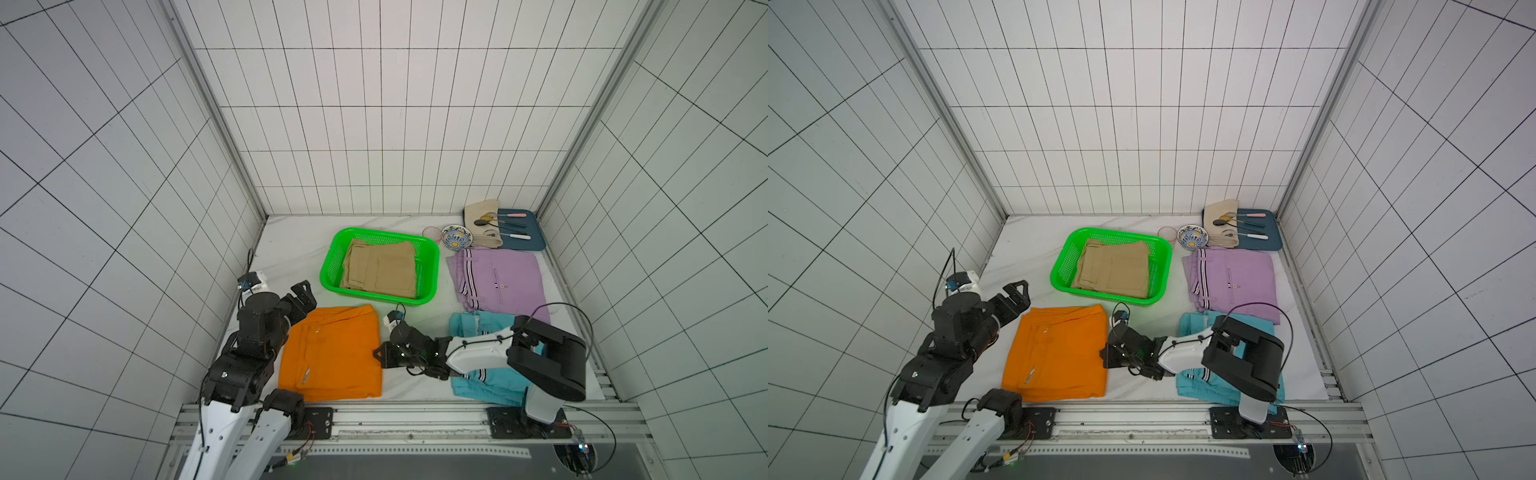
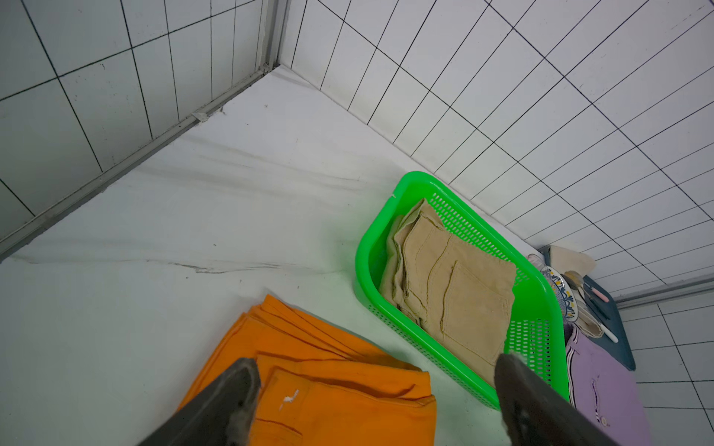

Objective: Put the folded long pants in the basket
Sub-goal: Move the long pant to the center of the board, then pick up the long pant at the center of the board.

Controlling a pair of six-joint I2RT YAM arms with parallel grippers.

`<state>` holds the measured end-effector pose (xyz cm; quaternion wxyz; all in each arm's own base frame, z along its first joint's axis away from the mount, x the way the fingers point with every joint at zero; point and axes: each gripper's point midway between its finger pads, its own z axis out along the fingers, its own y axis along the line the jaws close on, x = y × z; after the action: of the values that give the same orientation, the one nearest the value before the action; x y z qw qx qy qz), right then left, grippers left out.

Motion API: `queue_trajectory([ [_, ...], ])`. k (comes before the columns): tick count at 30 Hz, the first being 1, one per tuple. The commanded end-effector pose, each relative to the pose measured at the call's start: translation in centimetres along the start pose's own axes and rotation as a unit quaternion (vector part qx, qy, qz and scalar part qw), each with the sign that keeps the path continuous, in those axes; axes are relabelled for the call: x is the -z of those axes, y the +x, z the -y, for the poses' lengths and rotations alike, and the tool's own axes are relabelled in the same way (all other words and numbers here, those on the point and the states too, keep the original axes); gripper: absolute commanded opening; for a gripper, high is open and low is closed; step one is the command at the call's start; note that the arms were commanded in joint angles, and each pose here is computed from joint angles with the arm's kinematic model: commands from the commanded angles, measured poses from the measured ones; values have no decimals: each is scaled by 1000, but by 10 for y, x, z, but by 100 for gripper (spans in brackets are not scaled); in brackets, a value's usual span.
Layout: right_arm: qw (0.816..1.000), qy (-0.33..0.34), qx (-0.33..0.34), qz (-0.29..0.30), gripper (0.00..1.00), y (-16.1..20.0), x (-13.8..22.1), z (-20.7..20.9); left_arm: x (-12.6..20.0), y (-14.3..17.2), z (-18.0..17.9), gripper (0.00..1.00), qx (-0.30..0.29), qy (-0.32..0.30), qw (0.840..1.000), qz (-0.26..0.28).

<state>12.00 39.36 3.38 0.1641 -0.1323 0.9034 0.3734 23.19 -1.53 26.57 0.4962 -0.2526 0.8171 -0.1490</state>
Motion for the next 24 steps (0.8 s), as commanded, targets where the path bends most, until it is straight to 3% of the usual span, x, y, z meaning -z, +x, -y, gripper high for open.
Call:
queue_trajectory([
  [1, 998, 55, -7, 17, 0, 9, 31, 43, -4, 7, 9, 98, 9, 26, 1000, -15],
  [8, 996, 77, -22, 30, 0, 16, 87, 80, -44, 102, -16, 98, 73, 14, 983, -167],
  [12, 995, 83, -31, 41, 0, 9, 109, 95, -62, 147, -26, 98, 87, 24, 971, -221],
  [17, 995, 77, -48, 48, 0, 5, 117, 108, -77, 181, -35, 98, 102, 36, 961, -256],
  [24, 995, 74, -52, 33, 0, 2, 108, 110, -83, 224, -29, 94, 115, 71, 930, -340],
])
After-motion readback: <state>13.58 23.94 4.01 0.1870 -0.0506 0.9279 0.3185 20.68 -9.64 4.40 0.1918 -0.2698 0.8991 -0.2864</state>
